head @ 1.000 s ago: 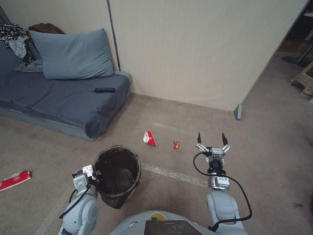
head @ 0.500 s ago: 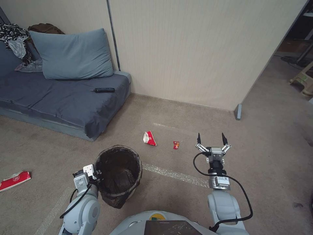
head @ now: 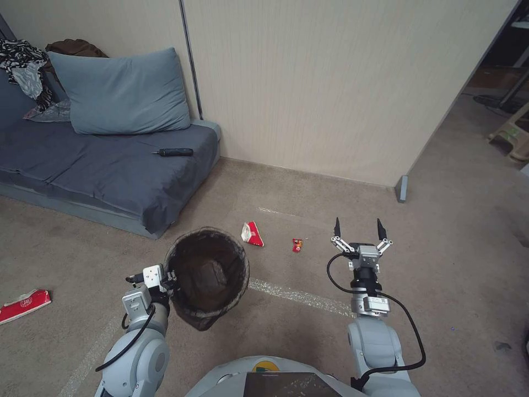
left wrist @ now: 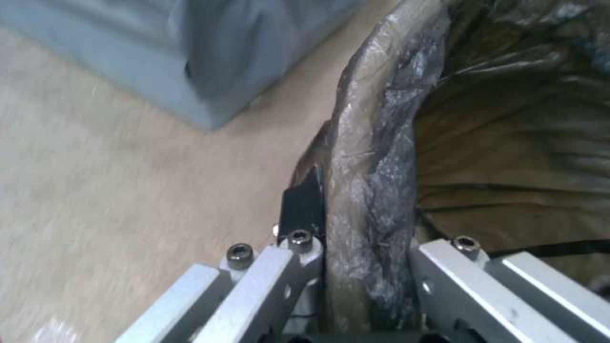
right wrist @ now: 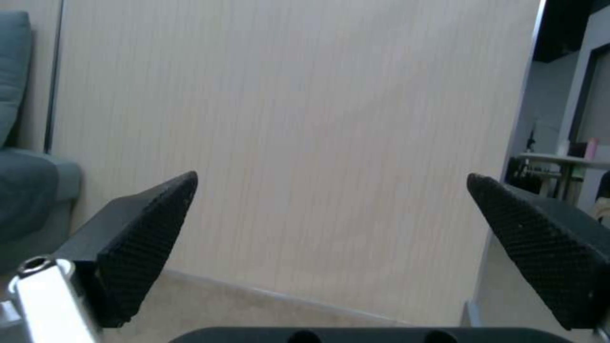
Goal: Pick up the trash bin, then pick up the garbage from the floor and place it into the trash bin.
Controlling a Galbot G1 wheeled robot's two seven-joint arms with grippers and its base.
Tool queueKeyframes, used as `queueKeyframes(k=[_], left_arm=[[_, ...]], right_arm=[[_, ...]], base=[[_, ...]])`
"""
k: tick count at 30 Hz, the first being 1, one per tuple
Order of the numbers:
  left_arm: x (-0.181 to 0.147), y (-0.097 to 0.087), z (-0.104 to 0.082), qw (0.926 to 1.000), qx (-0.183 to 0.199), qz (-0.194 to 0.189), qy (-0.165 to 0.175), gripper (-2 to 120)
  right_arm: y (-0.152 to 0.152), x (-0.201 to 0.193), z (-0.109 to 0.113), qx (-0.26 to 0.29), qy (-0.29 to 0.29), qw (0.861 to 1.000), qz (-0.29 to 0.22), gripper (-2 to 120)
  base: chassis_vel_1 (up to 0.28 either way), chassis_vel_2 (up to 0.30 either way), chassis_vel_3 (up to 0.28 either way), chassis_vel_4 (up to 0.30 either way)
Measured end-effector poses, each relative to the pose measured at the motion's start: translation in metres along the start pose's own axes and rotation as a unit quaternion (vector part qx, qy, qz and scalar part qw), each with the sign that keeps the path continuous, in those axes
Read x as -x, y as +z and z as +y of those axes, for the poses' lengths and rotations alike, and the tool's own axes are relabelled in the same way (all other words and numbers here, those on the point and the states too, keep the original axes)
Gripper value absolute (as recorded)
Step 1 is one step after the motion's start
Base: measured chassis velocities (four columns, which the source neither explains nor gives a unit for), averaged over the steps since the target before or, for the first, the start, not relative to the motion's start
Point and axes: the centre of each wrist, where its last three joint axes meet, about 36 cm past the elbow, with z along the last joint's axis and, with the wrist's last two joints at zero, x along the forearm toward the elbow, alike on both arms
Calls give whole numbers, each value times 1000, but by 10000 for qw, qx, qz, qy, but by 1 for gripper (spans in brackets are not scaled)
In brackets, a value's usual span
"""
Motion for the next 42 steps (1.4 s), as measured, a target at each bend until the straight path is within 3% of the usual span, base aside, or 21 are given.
queueKeyframes(k=[6, 13, 15, 17, 19, 23, 42], left_arm=[[-2, -2, -1, 9999, 2, -105, 45, 3], [-16, -17, -5, 9971, 13, -646, 414, 3], [-20, -20, -7, 9921, 87, -1017, 728, 3], [-21, -20, -7, 9912, 99, -1075, 769, 3], [-21, -20, -7, 9850, 273, -1431, 920, 3], [-20, -19, -7, 9787, 458, -1748, 974, 3], [-19, -18, -6, 9788, 460, -1819, 824, 3]], right_arm=[[0, 1, 1, 53, 14, 10000, -38, 100], [-2, 1, 1, 73, 12, 9998, -187, 100], [-2, 0, 1, 48, -11, 9997, -230, 100], [-2, -1, 2, 45, -14, 9997, -232, 100], [-3, -2, 2, 44, -39, 9996, -259, 100], [-3, -2, 2, 57, -96, 9996, -272, 100], [0, -4, 2, 157, -108, 9996, -214, 100]], base=[[0, 0, 0, 0], [0, 0, 0, 0], [0, 0, 0, 0], [0, 0, 0, 0], [0, 0, 0, 0], [0, 0, 0, 0], [-36, 34, 38, -36]])
